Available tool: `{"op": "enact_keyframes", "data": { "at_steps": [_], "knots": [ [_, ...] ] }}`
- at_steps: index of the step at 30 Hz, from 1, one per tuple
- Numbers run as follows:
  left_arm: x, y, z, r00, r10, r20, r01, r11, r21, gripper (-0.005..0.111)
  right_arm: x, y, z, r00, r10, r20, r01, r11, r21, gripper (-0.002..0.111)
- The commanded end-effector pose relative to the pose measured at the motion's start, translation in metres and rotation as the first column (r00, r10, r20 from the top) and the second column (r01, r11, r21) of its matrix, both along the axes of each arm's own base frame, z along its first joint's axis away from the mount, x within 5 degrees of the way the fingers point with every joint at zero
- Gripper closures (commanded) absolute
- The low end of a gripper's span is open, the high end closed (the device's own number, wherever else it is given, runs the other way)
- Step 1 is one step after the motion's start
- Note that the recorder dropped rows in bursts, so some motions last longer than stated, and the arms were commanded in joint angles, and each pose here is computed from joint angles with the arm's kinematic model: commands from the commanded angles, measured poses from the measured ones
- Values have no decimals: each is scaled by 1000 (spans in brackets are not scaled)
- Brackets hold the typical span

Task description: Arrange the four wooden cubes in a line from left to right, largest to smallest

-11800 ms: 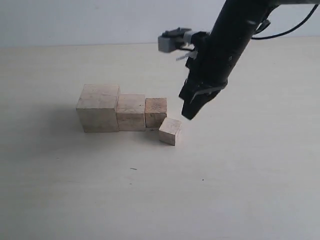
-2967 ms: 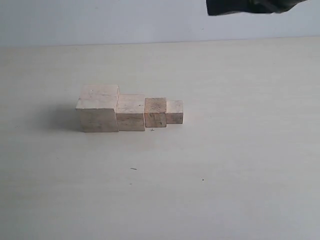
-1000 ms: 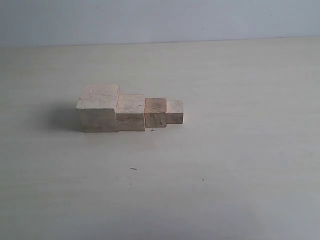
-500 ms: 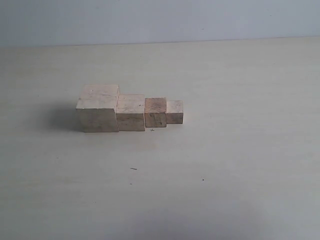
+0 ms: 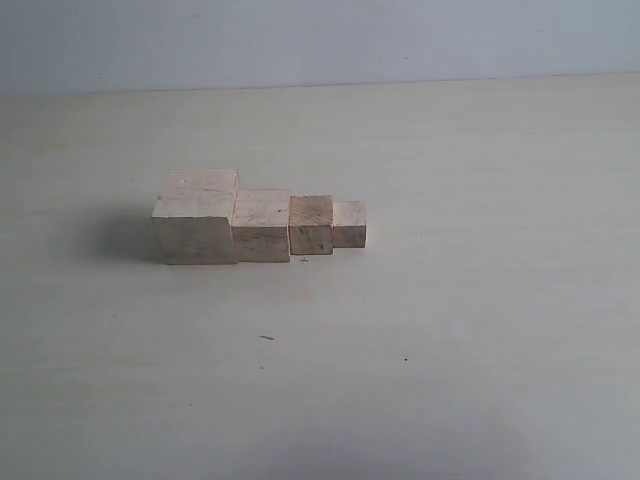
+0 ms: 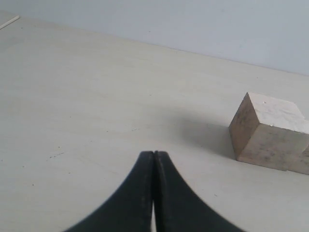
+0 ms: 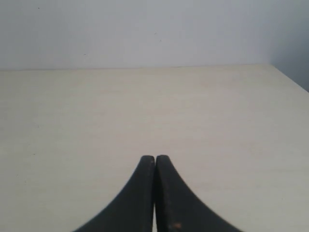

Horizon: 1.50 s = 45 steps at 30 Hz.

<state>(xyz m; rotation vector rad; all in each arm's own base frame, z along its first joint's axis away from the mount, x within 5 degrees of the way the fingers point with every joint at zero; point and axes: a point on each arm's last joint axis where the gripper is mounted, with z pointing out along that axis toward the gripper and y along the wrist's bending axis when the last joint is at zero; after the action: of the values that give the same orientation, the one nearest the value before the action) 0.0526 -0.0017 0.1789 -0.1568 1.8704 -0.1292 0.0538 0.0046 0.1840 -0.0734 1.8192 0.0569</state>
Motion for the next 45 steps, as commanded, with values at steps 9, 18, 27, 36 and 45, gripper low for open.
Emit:
{"op": "enact_keyframes", "data": {
  "at_steps": [9,18,27,36,45],
  "knots": [
    [0,0,0,1000,-6,14,6,1000,3,107,0,-1,-1,1000,-2,0,2,999,-44,108],
    [0,0,0,1000,-6,14,6,1000,3,107,0,-1,-1,1000,-2,0,2,999,-40,108],
    [0,0,0,1000,-6,14,6,1000,3,107,0,-1,-1,1000,-2,0,2,999,-40,108],
    [0,0,0,1000,-6,14,6,1000,3,107,0,-1,-1,1000,-2,0,2,999,-40,108],
    [0,0,0,1000,-6,14,6,1000,3,107,0,-1,-1,1000,-2,0,2,999,-36,108]
  ]
}}
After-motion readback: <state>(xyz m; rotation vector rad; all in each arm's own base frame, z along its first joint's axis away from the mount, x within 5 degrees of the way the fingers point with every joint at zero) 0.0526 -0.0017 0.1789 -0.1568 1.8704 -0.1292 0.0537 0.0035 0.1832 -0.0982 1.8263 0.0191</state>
